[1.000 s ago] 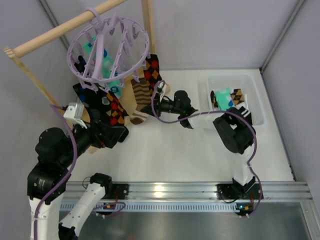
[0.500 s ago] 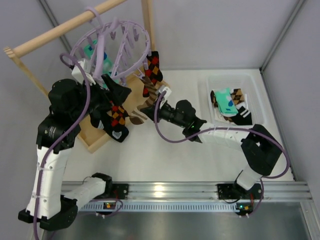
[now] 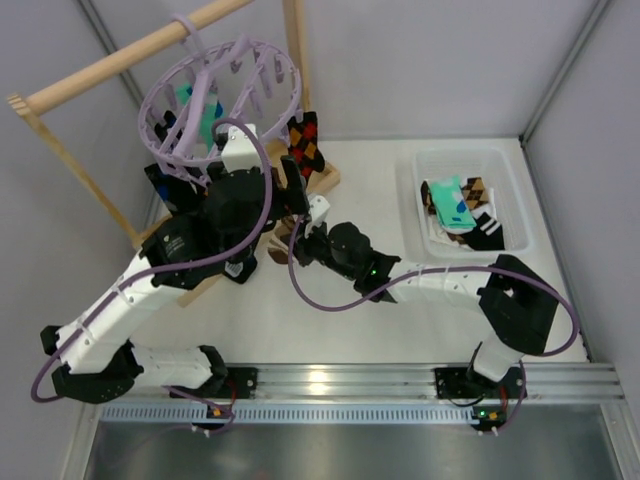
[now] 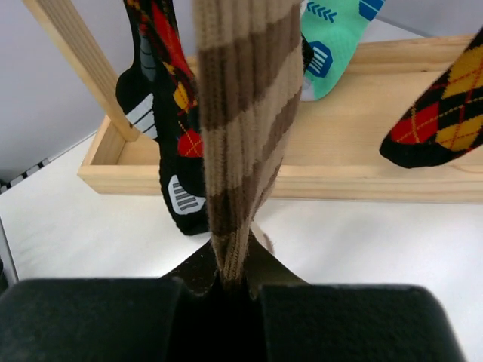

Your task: Remove the socks clipped to the hanger

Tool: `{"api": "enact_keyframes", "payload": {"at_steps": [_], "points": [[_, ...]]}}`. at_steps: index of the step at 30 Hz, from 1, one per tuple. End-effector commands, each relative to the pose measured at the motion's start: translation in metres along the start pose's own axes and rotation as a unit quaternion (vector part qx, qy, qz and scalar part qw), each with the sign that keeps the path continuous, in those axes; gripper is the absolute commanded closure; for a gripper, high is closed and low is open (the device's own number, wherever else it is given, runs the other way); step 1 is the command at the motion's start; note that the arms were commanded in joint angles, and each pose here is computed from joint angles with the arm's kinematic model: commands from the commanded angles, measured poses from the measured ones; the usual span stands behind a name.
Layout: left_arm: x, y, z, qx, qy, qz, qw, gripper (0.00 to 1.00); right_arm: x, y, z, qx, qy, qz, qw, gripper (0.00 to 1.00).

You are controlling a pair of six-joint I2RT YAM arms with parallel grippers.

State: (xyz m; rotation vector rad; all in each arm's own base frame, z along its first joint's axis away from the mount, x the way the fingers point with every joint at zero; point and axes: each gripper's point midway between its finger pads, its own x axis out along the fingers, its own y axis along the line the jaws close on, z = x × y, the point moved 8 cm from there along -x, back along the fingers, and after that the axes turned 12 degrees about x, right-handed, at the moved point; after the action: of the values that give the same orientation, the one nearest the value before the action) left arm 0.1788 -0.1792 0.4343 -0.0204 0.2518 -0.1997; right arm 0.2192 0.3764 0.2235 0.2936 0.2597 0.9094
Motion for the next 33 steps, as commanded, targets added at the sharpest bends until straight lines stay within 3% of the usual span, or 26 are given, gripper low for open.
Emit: {"api": "enact_keyframes", "payload": {"at_steps": [1,7,19,33], "points": [[0.007,0.01,0.016,-0.001,-0.039,0.102,0.994,0.02,-0.001,0.015,0.001,0.001,-0.023,-0.001,1.0,1.0],[0.026,0.002,0.021,0.023,-0.037,0.14,0.989,0.02,-0.001,0.021,0.001,0.02,-0.033,0.006,0.999,1.0],[0.041,0.035,0.02,0.024,-0.03,0.216,0.976,0.06,-0.001,0.023,0.003,0.012,-0.03,0.008,0.999,1.0],[0.065,0.046,0.017,0.009,-0.015,0.234,0.972,0.16,-0.001,0.035,0.002,0.001,-0.024,0.031,0.999,1.0]]}}
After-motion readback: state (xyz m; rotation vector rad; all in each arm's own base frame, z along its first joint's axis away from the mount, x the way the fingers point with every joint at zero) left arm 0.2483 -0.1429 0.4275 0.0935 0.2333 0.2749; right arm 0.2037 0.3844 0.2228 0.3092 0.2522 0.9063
